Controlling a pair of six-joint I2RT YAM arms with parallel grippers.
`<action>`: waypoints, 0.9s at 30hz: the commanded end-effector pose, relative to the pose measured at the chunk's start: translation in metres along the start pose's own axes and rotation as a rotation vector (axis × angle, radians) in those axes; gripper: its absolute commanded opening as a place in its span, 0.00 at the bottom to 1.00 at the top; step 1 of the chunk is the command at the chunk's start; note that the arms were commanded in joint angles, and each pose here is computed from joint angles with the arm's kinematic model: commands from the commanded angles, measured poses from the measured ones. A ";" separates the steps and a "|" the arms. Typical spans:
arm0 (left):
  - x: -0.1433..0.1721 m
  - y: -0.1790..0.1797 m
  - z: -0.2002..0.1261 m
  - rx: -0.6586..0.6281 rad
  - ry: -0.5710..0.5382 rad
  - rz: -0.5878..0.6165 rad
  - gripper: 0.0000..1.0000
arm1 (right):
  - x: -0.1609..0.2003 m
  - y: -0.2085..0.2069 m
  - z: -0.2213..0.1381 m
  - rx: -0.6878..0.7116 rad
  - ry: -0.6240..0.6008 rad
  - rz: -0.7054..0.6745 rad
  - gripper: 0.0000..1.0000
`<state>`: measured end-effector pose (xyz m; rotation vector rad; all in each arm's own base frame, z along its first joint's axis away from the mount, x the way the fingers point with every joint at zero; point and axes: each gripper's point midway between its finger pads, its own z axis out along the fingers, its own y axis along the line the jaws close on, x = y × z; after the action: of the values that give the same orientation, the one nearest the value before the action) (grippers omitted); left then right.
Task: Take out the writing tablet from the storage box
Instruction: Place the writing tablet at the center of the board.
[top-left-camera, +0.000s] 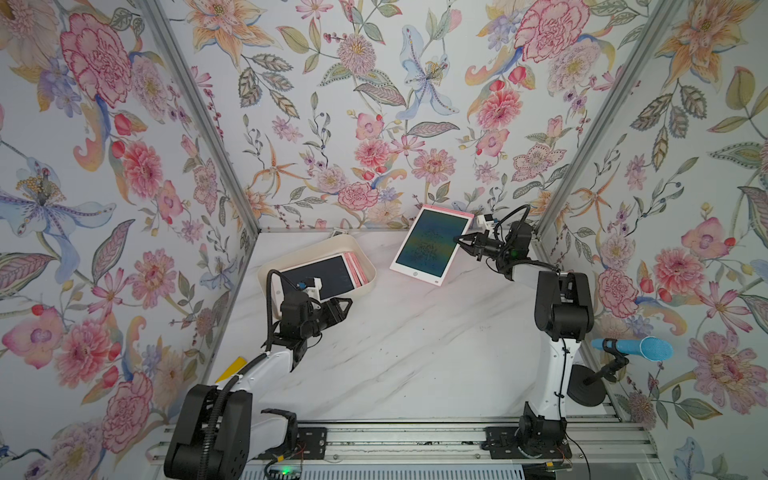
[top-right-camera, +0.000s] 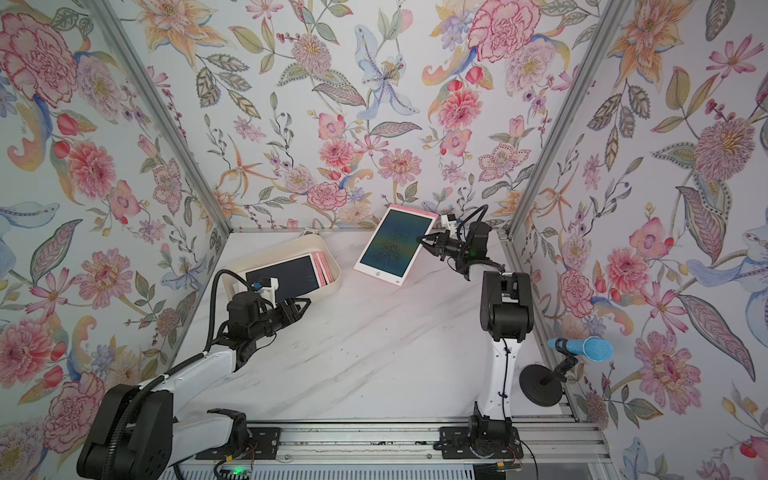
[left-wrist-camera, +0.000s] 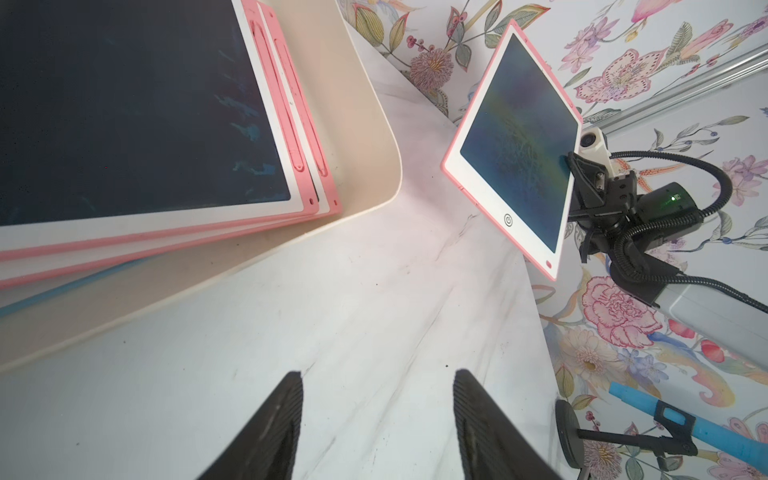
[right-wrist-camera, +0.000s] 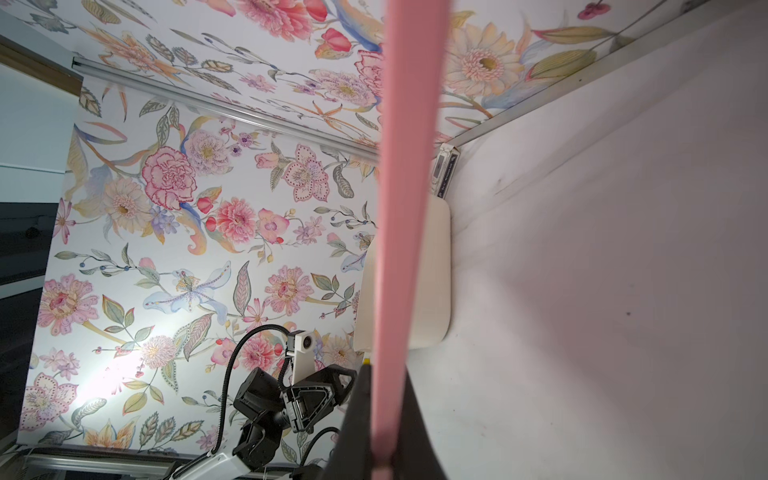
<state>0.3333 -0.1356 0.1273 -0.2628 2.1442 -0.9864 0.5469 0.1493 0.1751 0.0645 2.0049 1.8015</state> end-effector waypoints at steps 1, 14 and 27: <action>-0.010 -0.012 0.002 0.038 -0.005 0.055 0.60 | 0.005 -0.021 0.002 -0.019 0.077 0.039 0.00; -0.011 -0.015 -0.006 0.045 -0.032 0.082 0.60 | 0.001 -0.074 0.015 0.028 0.157 0.123 0.00; -0.007 -0.014 -0.007 0.059 -0.033 0.097 0.61 | 0.012 -0.095 0.031 0.052 0.204 0.195 0.00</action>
<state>0.3342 -0.1386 0.1422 -0.1841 2.0943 -0.9866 0.5773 0.1621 0.0861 0.1163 2.2395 1.8909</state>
